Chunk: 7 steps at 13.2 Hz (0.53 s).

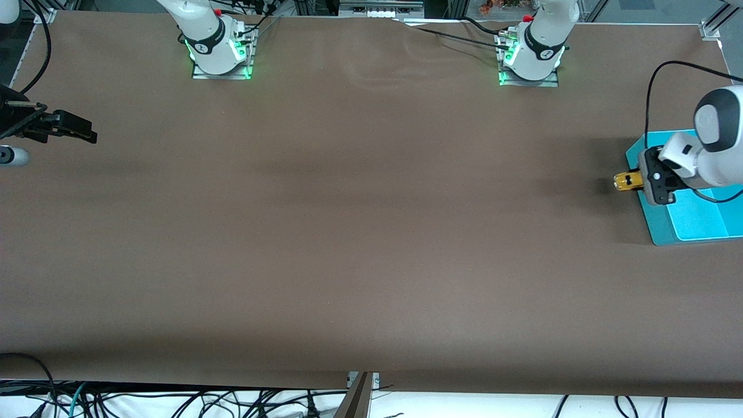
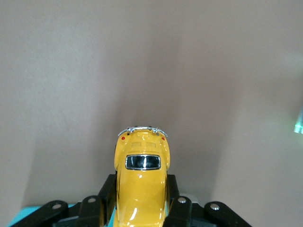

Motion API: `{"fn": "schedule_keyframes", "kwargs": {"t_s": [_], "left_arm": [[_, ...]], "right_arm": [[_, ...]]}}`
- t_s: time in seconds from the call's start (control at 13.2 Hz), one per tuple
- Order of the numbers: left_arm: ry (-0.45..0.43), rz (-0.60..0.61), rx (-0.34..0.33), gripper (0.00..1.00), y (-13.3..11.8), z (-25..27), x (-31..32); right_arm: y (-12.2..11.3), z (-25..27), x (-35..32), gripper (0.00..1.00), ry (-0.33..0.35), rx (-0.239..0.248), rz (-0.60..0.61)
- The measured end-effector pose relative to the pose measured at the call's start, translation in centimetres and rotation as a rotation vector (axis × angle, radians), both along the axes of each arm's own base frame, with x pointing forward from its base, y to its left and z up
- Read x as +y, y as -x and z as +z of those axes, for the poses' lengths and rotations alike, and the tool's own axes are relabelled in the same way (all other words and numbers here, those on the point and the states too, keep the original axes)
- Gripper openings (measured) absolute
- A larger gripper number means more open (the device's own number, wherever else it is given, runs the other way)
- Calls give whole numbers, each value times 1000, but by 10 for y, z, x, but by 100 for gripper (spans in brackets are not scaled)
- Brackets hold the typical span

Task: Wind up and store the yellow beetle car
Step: 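Lower the car into the cyan tray and open the left gripper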

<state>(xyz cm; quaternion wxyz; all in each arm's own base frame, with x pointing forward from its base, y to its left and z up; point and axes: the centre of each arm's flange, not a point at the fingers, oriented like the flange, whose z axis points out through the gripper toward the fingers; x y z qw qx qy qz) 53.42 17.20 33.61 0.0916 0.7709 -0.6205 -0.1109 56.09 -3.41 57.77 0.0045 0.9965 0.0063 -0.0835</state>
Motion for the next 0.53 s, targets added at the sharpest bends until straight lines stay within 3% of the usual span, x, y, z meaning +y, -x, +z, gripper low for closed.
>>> {"fn": "schedule_keyframes", "kwargs": {"t_s": [0.3, 0.53], "left_arm": [[-70, -20, 45, 45, 42, -1, 101], [-65, -45, -22, 45, 75, -28, 158]], "right_arm": [[-1, -2, 1, 100, 0, 3, 2], [-3, -3, 1, 100, -1, 3, 3]]}}
